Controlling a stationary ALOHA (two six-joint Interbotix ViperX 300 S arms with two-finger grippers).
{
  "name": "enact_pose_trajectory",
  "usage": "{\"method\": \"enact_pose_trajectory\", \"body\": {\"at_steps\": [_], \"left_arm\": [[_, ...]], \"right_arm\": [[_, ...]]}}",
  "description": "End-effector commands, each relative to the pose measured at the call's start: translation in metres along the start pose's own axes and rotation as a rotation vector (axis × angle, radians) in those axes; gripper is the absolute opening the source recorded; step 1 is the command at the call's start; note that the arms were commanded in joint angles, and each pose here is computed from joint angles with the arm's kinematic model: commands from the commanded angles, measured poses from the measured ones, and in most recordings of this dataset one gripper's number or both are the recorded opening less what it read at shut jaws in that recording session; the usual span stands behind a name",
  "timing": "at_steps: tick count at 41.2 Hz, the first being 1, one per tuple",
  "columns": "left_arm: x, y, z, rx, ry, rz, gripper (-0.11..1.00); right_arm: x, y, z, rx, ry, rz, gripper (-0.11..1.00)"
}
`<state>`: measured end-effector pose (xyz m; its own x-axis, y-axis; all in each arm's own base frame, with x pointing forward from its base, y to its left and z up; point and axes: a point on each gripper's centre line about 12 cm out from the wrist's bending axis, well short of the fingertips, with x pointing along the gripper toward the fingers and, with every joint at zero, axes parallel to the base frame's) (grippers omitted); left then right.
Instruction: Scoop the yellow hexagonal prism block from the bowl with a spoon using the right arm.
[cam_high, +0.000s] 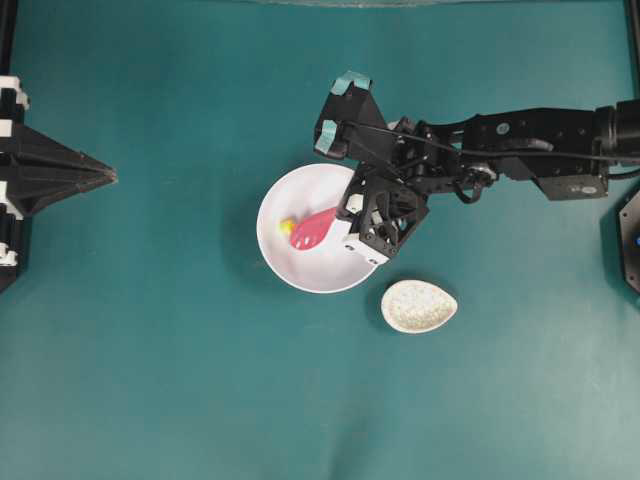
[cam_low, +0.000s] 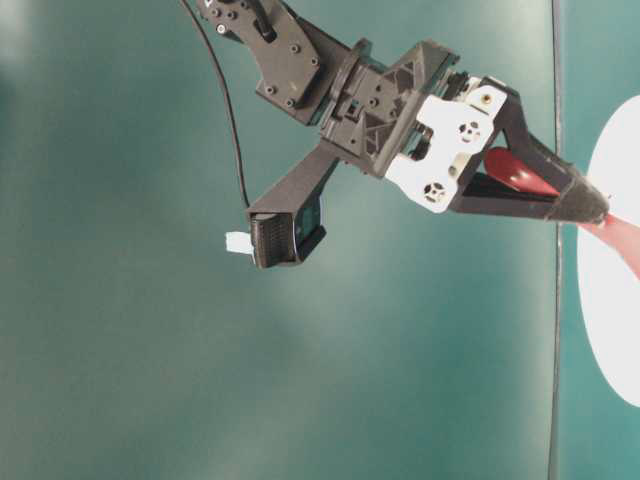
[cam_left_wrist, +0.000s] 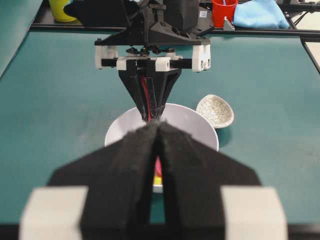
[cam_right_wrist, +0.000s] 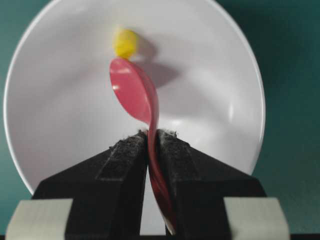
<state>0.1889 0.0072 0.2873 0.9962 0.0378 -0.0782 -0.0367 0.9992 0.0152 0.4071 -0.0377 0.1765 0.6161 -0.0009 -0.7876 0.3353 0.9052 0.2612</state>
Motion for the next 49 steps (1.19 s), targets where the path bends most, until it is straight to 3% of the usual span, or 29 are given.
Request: {"method": "enact_pose_trajectory", "body": {"at_steps": [1,14,31,49], "left_arm": [[0.001,0.001,0.01,0.001,-0.026,0.003,0.01],[0.001,0.001,0.01,0.001,-0.026,0.003,0.01],[0.001,0.001,0.011,0.001,-0.029,0.003,0.01],[0.001,0.001,0.011,0.001,-0.032,0.003,0.01]], "right_arm": [[-0.008,0.005,0.011,0.001,-0.051,0.017,0.16],[-0.015,0.006,0.015,-0.018,-0.047,0.017,0.16],[-0.09,0.016,0.025,-0.062,-0.083,0.034,0.16],[-0.124,0.012,-0.006,-0.064,-0.06,0.042,0.16]]}}
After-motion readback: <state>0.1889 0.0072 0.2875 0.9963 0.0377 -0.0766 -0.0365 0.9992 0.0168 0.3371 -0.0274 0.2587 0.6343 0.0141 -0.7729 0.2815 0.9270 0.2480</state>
